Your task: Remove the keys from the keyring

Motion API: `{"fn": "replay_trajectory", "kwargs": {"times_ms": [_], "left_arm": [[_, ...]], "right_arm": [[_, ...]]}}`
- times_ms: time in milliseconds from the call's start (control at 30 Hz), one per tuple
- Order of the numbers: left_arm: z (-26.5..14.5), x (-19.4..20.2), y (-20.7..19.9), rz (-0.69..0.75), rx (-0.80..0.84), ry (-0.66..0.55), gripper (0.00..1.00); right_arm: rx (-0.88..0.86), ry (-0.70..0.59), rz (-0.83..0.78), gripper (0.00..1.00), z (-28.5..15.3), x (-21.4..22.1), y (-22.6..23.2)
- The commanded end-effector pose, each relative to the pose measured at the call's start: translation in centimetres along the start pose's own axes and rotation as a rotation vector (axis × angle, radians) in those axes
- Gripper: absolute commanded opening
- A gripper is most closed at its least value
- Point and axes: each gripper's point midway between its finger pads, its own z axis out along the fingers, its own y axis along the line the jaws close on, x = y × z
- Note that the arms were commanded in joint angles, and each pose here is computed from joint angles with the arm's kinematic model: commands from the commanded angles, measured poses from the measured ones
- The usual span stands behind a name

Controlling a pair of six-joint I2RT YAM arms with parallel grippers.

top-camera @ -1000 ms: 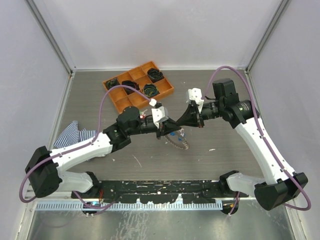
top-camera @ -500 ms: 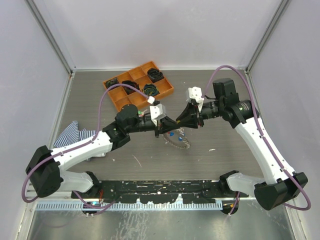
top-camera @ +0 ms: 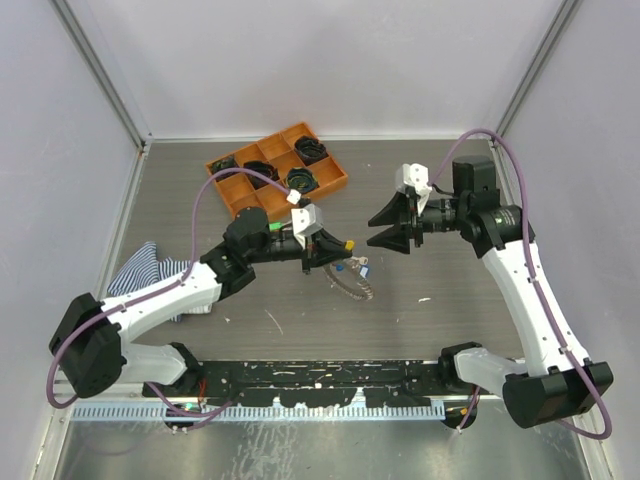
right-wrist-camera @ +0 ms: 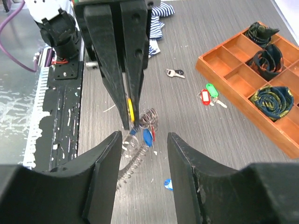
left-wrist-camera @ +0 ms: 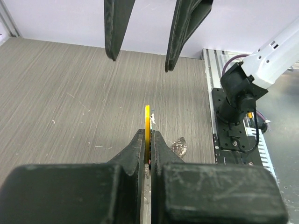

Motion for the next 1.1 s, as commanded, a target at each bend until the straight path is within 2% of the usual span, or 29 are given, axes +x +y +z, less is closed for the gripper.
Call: {"fn": "replay_trajectory", "kwargs": {"times_ms": [0, 233, 367, 833, 1067], "left_arm": [[-1.4, -5.6, -1.8, 0.119, 0.061, -0.151, 0.00], [-1.8, -6.2, -2.4, 0.124, 0.106, -0.171, 0.00], [-1.9, -6.4, -2.8, 0.119, 0.130, -0.179, 0.00], [-1.5, -6.7, -2.9, 0.106, 0.150, -0.204, 0.00], [-1.4, -6.7, -2.9, 0.102, 0.149, -0.206, 0.00]], "right_arm": [[-0.014, -0.048, -0.040, 0.49, 0.1, 0.3, -0.1], [-0.106, -0.112, -0.109, 0.46, 1.7, 2.7, 0.4], [-0.162, -0.136, -0.137, 0.45, 2.6, 2.6, 1.2], [-0.245, -0.139, -0.056, 0.44, 4.8, 2.7, 2.6], [-0.260, -0.138, -0.043, 0.36, 5.2, 2.6, 3.0]]}}
